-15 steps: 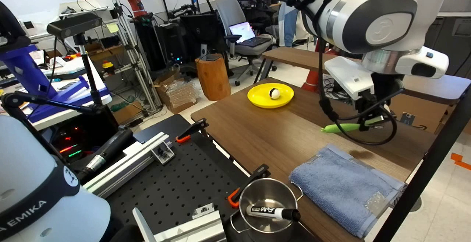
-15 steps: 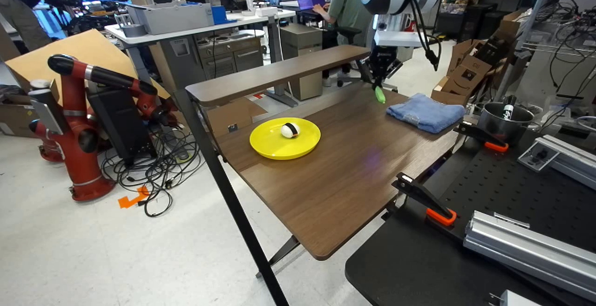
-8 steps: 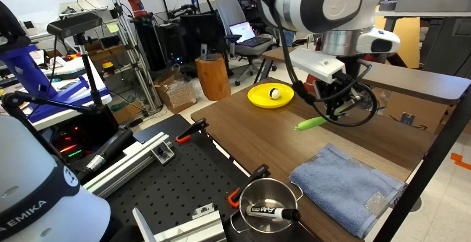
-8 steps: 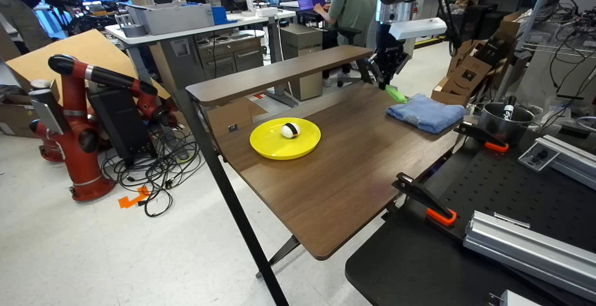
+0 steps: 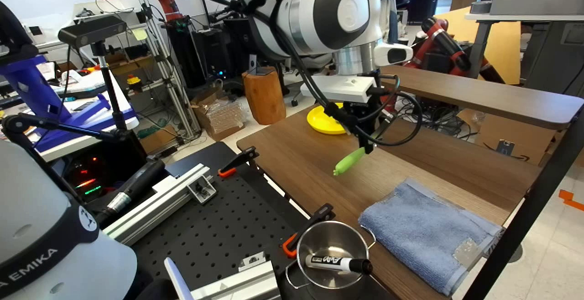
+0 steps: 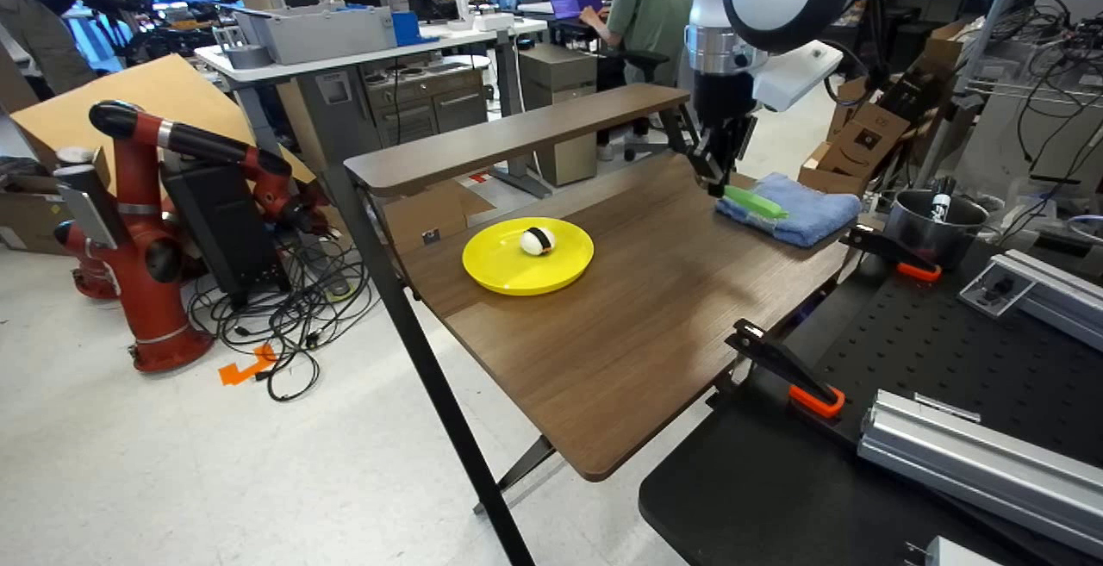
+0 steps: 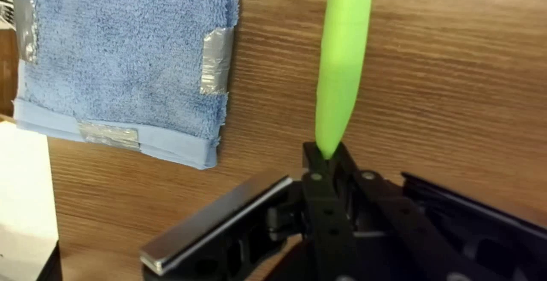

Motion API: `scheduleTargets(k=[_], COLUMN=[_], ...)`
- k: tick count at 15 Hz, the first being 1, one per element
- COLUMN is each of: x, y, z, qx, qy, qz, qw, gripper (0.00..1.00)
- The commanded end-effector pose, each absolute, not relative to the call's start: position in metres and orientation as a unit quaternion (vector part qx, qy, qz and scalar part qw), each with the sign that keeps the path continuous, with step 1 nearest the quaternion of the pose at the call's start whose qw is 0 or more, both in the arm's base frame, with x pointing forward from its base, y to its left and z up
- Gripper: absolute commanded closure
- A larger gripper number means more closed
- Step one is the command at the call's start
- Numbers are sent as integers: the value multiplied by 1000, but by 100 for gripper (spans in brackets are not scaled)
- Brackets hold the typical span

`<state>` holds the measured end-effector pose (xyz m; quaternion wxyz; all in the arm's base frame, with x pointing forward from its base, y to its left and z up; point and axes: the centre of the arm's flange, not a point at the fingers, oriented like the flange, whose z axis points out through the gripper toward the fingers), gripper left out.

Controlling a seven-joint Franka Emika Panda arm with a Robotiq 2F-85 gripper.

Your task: Move the spoon to the left

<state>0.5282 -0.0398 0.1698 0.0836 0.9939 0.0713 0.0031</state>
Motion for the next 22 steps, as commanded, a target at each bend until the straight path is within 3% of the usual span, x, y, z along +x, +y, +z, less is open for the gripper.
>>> scheduleTargets(k=[1,13,22], x=[505,464,448], y=[-21,57,115], z=[175,180,174], qx=[980,877,749], qy=[163,455,652], qz=[27,11,-27], qw=[110,155,114], gripper=[98,98,98])
